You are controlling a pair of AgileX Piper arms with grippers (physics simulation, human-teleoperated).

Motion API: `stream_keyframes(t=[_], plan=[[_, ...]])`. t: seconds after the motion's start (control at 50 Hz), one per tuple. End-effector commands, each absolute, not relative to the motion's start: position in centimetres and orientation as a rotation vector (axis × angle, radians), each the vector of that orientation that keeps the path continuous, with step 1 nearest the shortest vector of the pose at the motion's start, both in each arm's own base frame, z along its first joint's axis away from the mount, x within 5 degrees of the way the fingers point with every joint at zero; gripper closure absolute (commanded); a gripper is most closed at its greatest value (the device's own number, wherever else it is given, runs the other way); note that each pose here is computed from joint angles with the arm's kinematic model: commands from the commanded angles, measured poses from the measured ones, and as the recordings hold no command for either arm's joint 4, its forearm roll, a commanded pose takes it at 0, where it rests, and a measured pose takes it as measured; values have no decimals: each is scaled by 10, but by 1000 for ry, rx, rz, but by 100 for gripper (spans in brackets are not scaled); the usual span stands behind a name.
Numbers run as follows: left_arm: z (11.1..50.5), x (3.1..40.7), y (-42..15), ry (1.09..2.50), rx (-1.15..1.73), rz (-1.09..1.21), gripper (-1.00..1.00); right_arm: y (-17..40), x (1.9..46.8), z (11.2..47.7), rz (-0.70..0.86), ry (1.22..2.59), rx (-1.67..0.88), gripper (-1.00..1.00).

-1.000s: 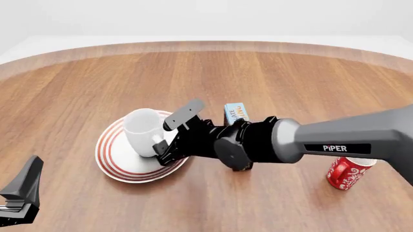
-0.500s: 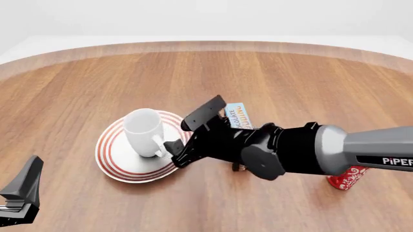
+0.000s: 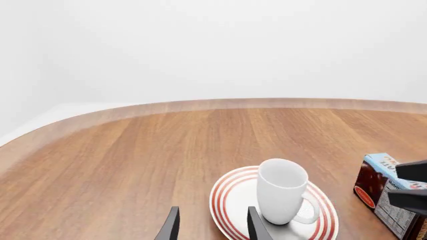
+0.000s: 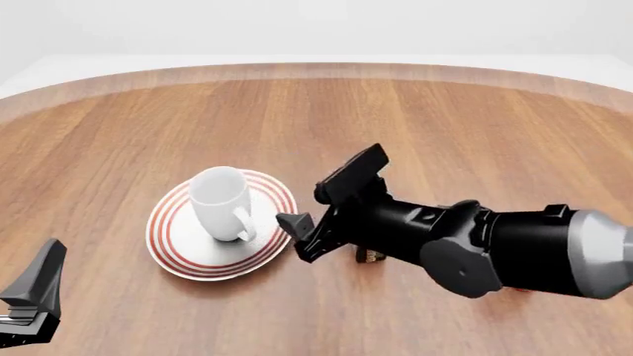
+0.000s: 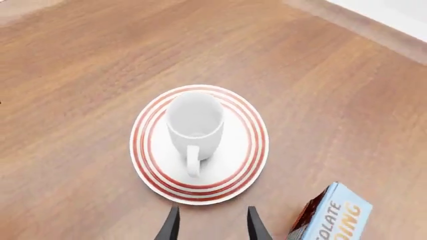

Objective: Pick up the white mug and put it on the plate, and put the chocolate pudding to the right of the plate.

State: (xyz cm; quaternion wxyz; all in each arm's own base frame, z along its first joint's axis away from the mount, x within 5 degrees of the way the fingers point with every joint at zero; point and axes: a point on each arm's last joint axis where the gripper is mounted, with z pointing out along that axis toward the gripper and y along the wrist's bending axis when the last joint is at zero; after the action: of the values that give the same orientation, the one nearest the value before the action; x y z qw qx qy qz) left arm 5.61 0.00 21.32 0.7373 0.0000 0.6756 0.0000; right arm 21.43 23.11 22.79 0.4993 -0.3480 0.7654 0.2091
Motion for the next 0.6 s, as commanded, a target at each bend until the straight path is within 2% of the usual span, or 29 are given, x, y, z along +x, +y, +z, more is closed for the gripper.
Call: stream_keyframes(t=[0.02,0.6], plan=[[213,56,0,1484,0,0,-100,216,204,231,504,1828,-827,-100],[213,56,0,1484,0,0,-100,170,167,236,510,1762,-782,-100]])
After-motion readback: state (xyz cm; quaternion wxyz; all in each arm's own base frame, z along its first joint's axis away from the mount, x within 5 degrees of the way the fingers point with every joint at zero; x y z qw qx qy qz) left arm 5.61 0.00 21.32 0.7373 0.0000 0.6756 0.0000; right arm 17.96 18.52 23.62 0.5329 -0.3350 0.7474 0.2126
